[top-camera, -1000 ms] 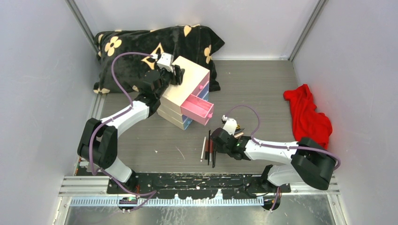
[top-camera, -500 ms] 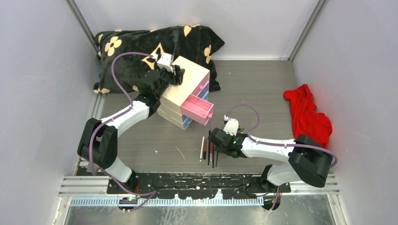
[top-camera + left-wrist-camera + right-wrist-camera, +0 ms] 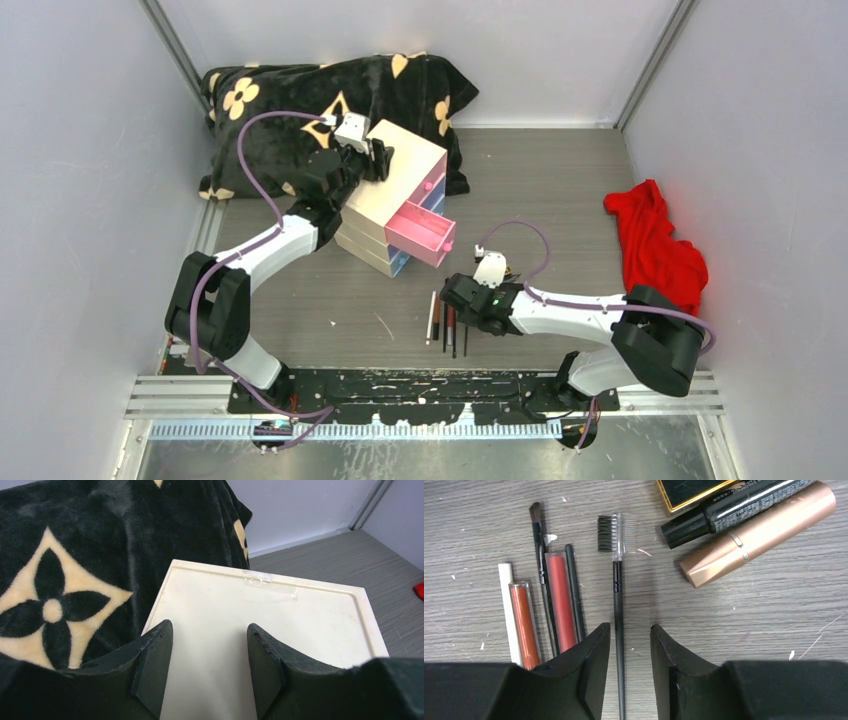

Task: Organize the makeup
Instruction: Pick up the makeup brush from the center of the board.

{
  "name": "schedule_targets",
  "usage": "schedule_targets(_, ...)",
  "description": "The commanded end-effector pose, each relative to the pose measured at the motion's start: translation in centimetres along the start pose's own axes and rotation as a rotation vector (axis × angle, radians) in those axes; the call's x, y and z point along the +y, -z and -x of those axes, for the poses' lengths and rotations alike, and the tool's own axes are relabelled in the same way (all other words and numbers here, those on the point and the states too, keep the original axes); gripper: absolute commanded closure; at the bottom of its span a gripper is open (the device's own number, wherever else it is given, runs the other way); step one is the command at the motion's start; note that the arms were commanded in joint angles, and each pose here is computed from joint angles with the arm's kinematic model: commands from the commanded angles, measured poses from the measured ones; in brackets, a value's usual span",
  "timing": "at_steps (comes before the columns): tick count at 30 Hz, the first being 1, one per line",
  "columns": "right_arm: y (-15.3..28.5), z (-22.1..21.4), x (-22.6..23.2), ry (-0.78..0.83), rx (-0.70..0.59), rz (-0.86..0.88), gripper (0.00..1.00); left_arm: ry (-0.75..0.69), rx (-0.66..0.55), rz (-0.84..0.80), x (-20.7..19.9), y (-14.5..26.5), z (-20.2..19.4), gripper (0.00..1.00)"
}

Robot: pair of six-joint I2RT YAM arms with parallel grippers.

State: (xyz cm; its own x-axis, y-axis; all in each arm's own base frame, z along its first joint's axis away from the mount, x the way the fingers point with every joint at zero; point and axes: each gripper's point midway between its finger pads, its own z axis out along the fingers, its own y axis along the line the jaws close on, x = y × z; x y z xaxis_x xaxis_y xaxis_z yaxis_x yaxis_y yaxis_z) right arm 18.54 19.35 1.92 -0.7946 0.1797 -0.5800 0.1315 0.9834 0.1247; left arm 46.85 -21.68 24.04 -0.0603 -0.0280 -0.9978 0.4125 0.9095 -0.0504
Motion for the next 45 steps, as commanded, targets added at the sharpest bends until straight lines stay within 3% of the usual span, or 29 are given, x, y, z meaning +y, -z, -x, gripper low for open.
schedule_targets(1,0.6,1.8,1.4,-0.008,-0.059,0.016,0.6,0.099,0.683,0.113,2.0,7.5,-20.8,0.43)
schedule_targets(20,-0.5,-1.2,-1.1,0.07,0.055,-0.119,0.65,0.086,0.674,0.117,2.2,7.7,-20.2,0.43)
schedule_targets(45,0.1,-2.3,-4.1,0.016,0.057,-0.146,0.68,0.089,0.669,0.114,2.1,7.7,-20.2,0.43)
